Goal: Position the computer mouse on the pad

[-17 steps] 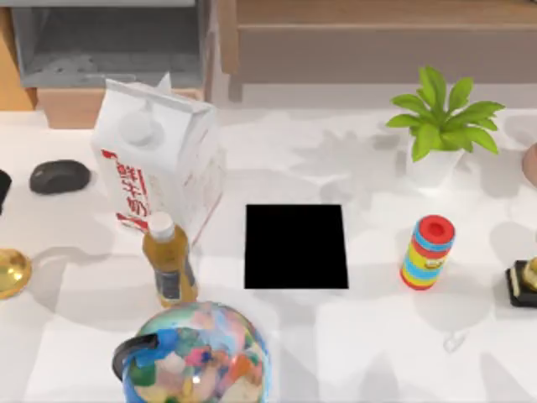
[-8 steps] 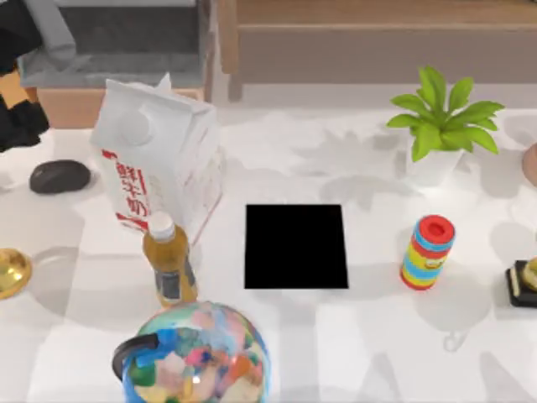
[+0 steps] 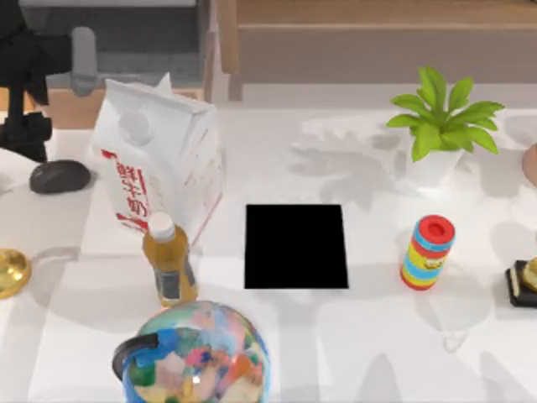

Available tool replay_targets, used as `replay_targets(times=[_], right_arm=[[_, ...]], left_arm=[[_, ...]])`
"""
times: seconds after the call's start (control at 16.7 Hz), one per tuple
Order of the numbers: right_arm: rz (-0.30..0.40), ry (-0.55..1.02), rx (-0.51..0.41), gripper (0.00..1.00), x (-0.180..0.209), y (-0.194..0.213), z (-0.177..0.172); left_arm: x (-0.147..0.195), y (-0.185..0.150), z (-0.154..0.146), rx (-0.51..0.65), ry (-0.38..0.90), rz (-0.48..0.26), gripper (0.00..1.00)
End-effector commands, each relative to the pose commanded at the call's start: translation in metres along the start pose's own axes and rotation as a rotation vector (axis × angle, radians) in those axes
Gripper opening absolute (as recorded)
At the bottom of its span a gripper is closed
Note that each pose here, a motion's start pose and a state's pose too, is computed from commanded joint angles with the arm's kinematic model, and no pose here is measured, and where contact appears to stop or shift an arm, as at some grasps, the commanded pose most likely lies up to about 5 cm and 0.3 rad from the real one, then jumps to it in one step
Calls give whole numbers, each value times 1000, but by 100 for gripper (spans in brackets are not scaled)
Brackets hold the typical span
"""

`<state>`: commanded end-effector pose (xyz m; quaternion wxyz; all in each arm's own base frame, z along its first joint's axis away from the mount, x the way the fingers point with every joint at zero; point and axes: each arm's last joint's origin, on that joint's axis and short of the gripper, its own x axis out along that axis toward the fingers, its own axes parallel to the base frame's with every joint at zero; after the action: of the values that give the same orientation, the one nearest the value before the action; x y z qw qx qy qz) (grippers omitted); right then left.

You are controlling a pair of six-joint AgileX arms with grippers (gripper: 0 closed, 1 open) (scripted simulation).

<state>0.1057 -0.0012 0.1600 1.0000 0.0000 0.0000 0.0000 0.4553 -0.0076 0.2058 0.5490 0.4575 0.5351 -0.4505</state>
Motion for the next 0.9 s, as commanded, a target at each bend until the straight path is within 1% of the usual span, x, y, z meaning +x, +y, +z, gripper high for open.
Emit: replay_targets(times=[0.12, 0.54, 0.72, 0.9], right_arm=[[0, 0, 0, 100, 0, 0, 0], [0, 0, 0, 100, 0, 0, 0], [0, 0, 0, 100, 0, 0, 0], [0, 0, 0, 100, 0, 0, 0]], left_arm=[[5, 4, -2, 16, 7, -18, 100], [8, 3, 0, 17, 7, -17, 100], [22, 0, -1, 16, 7, -18, 100], [45, -4, -1, 16, 7, -17, 100]])
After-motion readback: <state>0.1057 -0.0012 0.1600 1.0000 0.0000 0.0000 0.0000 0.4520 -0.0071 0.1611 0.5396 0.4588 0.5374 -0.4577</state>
